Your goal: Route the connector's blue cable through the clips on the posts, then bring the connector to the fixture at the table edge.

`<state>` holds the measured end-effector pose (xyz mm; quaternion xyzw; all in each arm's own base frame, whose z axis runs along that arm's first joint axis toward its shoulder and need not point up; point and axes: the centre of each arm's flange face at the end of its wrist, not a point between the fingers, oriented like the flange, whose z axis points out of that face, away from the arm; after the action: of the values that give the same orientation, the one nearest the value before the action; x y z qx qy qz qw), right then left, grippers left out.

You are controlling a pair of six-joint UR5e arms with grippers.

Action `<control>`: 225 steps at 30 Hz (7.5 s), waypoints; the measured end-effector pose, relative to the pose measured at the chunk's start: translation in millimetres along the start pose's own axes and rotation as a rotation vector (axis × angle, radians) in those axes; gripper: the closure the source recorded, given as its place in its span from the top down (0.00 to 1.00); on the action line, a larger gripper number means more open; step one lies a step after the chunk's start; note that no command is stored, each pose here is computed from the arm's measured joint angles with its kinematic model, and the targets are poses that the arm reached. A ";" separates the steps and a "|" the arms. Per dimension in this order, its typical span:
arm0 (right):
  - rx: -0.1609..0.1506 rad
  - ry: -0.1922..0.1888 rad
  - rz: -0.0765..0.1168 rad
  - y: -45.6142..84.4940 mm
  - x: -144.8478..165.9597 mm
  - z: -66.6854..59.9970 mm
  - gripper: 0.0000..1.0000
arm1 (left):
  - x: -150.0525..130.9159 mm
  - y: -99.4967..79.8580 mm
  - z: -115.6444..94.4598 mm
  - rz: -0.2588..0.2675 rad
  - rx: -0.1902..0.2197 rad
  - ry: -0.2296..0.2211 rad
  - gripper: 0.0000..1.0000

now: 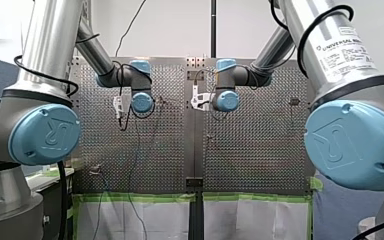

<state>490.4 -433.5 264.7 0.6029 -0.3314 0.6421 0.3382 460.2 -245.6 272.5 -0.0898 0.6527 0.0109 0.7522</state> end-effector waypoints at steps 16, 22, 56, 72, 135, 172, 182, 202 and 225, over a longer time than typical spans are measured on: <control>-0.025 0.011 -0.001 16.9 4.6 9.7 0.00 | 3.4 -1.0 19.4 -0.016 0.027 0.016 0.00; -0.031 0.008 -0.001 21.6 4.8 11.4 0.00 | 9.2 0.2 24.6 -0.012 0.029 0.026 0.00; -0.071 0.042 0.008 47.7 22.3 30.8 0.00 | 6.9 13.7 73.1 -0.017 0.088 0.065 0.00; -0.076 0.041 0.006 59.2 23.4 34.3 0.00 | 6.3 15.6 88.5 -0.056 0.117 0.063 0.00; -0.063 0.007 -0.005 57.0 20.0 30.9 0.00 | 3.9 25.1 4.3 -0.214 0.388 0.105 1.00; -0.044 0.000 -0.003 52.1 19.2 29.8 0.00 | -15.1 20.1 -18.5 -0.023 0.311 0.131 1.00; -0.041 0.003 0.000 51.8 19.5 30.1 0.00 | -20.9 10.6 -24.3 -0.017 0.340 0.126 1.00; -0.034 0.004 0.003 51.6 19.4 30.3 0.00 | -28.4 -3.1 -33.8 -0.026 0.381 0.117 1.00; -0.039 -0.004 0.004 54.9 18.7 30.1 0.00 | -22.4 -3.0 -40.6 -0.024 0.372 0.125 1.00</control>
<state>460.3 -488.2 283.9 0.5966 -0.3458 0.6351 0.3480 417.5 -252.3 289.5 0.0424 0.6879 -0.1246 0.7138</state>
